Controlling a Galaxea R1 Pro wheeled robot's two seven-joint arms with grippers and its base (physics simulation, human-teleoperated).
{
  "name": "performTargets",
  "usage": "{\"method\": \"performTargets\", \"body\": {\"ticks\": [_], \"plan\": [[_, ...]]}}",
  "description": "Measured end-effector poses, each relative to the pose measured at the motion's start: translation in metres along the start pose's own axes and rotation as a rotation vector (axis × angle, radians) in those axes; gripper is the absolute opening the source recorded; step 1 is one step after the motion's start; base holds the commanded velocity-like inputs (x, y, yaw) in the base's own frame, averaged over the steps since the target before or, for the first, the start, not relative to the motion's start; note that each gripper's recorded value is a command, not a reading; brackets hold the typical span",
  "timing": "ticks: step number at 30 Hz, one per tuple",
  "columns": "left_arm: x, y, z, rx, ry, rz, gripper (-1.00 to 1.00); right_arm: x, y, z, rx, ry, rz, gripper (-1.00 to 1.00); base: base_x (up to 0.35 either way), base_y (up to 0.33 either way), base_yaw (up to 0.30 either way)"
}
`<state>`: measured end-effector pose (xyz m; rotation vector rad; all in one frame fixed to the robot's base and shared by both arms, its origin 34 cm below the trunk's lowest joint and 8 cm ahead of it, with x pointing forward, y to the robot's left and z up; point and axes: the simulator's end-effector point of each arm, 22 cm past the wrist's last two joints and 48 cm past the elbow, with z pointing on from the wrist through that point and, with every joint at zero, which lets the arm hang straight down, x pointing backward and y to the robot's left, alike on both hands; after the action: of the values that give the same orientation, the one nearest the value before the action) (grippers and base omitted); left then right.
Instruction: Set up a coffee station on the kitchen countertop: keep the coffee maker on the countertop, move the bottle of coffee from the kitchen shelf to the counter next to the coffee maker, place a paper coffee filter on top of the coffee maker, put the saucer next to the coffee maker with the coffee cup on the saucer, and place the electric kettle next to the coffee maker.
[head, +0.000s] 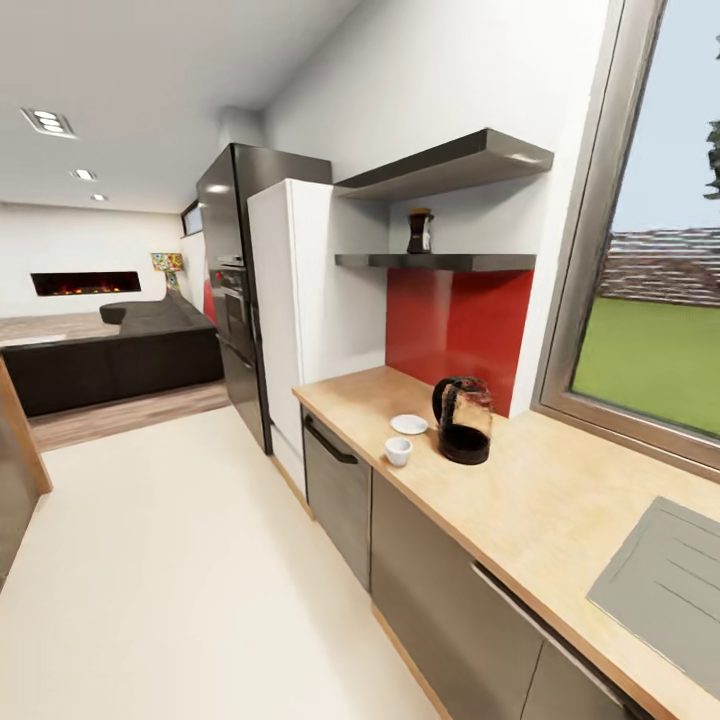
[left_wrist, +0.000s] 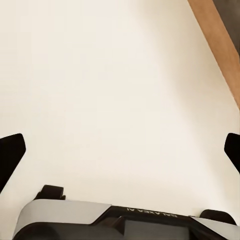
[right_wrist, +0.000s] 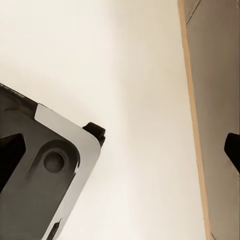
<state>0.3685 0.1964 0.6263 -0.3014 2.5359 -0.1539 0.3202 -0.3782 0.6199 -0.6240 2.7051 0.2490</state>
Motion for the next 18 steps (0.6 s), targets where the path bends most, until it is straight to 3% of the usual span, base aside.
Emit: {"method": "performTargets", "body": {"ticks": [18], "plan": [[0.0006,0.0001,0.0002,0.000,0.002,0.000,1.00,0.0000,-0.0003,0.0001,0.001,0.000,0.001,1.00,0.143,0.285,0.267]]}}
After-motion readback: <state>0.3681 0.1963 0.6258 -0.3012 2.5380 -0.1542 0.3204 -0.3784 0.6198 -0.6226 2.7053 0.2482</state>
